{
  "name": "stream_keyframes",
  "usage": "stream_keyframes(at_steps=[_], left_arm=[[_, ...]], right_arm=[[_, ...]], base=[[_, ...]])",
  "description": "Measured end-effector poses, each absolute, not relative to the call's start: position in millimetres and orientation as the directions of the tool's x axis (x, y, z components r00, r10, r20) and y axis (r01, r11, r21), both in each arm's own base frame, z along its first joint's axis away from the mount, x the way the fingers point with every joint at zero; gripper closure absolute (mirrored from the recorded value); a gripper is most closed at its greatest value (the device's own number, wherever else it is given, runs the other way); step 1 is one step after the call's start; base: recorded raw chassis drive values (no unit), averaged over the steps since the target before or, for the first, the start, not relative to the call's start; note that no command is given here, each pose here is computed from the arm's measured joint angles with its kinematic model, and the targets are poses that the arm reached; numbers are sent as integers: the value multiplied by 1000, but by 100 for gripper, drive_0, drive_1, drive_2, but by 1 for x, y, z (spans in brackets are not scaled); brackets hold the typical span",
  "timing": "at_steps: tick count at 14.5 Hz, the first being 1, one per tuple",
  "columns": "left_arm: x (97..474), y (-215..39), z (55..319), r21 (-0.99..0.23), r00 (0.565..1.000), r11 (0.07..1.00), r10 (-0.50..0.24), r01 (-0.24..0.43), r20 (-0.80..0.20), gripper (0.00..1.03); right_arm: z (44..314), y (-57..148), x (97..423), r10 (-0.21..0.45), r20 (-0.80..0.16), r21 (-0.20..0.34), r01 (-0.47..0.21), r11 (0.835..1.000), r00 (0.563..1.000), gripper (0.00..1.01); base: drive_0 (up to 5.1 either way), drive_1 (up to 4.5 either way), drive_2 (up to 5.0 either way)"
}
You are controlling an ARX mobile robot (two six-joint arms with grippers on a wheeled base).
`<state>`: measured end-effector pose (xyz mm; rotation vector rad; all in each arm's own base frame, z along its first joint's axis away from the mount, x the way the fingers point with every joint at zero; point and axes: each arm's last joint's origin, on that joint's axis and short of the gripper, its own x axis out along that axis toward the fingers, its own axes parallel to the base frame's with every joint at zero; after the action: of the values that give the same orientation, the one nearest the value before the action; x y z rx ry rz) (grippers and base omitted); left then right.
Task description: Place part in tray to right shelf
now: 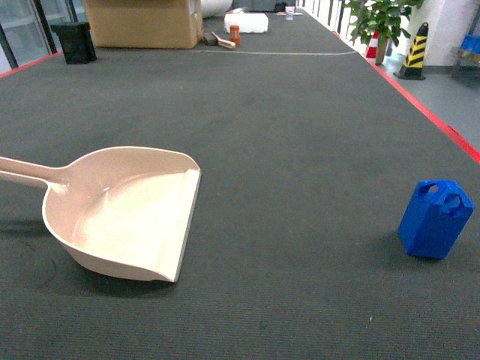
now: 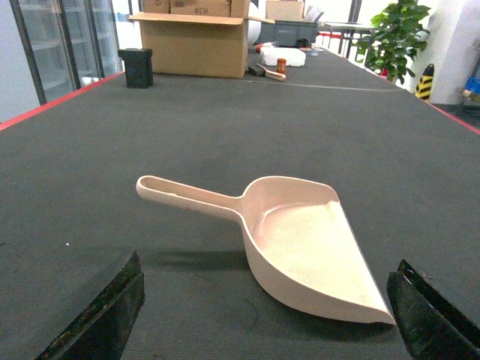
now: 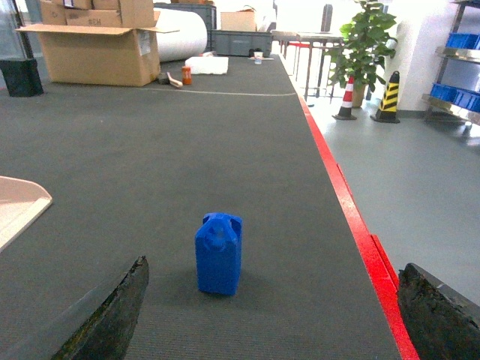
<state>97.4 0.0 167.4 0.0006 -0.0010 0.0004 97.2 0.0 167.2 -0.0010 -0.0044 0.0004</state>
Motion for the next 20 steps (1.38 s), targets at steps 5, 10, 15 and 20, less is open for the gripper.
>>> stream_keyframes(at_steps=[5,10,15,20], left_arm=[[97,0,167,1,1000,1000,0,0,1,5],[97,0,167,1,1000,1000,0,0,1,5],[97,0,167,0,1000,1000,0,0,1,5],[97,0,167,1,1000,1000,0,0,1,5]], right_arm=[[167,0,97,0,4,-1,0,1000,1000,3],[167,0,97,0,4,-1,0,1000,1000,3],[167,0,97,0,4,-1,0,1000,1000,3],[167,0,97,0,4,-1,0,1000,1000,3]], base=[[0,0,0],[0,0,0],[0,0,0],[0,0,0]])
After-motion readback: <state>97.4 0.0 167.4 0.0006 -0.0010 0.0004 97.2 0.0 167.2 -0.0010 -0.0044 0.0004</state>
